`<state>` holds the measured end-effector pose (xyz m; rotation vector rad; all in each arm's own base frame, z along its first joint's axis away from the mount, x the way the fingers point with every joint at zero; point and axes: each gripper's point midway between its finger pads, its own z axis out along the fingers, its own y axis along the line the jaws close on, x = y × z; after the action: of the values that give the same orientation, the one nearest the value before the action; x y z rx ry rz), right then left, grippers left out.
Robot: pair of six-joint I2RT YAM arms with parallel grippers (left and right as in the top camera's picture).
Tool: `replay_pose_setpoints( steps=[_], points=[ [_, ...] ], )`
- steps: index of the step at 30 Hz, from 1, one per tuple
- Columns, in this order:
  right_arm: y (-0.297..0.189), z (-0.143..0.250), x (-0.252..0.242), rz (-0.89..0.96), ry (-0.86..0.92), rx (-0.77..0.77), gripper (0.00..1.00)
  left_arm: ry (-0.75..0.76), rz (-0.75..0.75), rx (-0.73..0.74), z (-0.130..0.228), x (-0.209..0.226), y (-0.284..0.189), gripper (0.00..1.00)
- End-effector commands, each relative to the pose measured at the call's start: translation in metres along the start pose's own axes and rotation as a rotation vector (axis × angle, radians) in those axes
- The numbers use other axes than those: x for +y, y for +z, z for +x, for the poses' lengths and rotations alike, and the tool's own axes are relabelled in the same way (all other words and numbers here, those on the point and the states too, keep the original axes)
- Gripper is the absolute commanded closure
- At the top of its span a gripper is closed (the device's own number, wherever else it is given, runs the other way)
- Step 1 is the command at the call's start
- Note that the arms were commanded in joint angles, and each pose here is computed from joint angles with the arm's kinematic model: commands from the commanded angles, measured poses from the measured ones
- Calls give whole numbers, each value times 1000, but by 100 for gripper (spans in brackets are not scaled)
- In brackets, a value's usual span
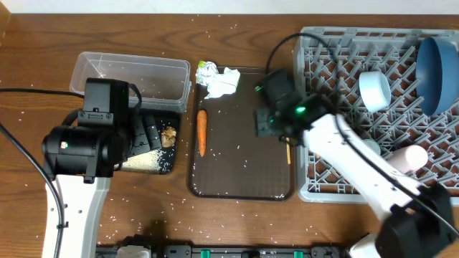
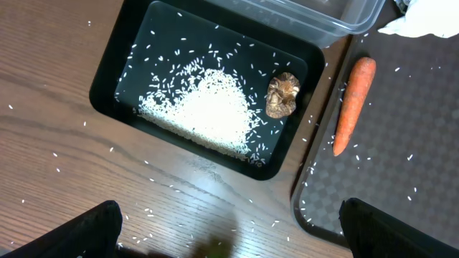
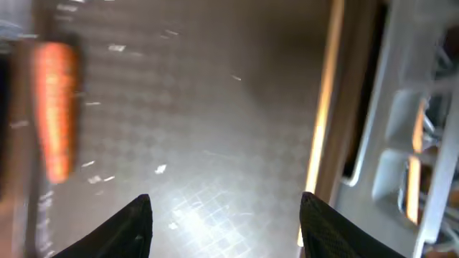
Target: Sort waste into correct bins and load items into the dishwasher rack
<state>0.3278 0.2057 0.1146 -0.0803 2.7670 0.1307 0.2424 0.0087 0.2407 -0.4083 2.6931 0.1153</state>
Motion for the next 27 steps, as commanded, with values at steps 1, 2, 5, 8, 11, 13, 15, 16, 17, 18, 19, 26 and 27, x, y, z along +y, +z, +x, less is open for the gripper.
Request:
replay_pose_setpoints(
  steps=[1, 2, 5, 8, 11, 13, 15, 16, 17, 18, 19, 26, 27],
  points=[
    [29, 0, -33, 233, 142, -32, 40, 7, -17, -3, -2, 3, 0, 2],
    [40, 1, -36, 244, 148, -18, 40, 7, -17, -4, -2, 3, 0, 2],
    [67, 4, -40, 248, 156, 27, 40, 7, -17, -4, -2, 3, 0, 2],
    [88, 4, -43, 245, 132, 48, 39, 7, -17, -4, -2, 3, 0, 2],
    [99, 4, -53, 281, 159, 51, 41, 7, -17, -3, -2, 3, 0, 2],
    [104, 5, -58, 283, 175, 66, 40, 7, -17, -3, -2, 3, 0, 2],
    [110, 9, -59, 262, 192, 95, 42, 7, -17, -3, -2, 3, 0, 2],
    [112, 10, -59, 252, 198, 109, 43, 7, -17, -3, -2, 3, 0, 2],
    [114, 13, -58, 237, 202, 127, 47, 7, -17, -3, -2, 3, 0, 2],
    [117, 16, -56, 222, 200, 145, 51, 7, -17, -4, -2, 3, 0, 2],
    [119, 19, -53, 210, 195, 158, 53, 7, -17, -4, -2, 3, 0, 2],
    [131, 32, -46, 198, 170, 206, 92, 7, -17, -3, -2, 3, 0, 2],
    [130, 31, -46, 196, 168, 203, 98, 7, -17, -3, -2, 3, 0, 2]
  ],
)
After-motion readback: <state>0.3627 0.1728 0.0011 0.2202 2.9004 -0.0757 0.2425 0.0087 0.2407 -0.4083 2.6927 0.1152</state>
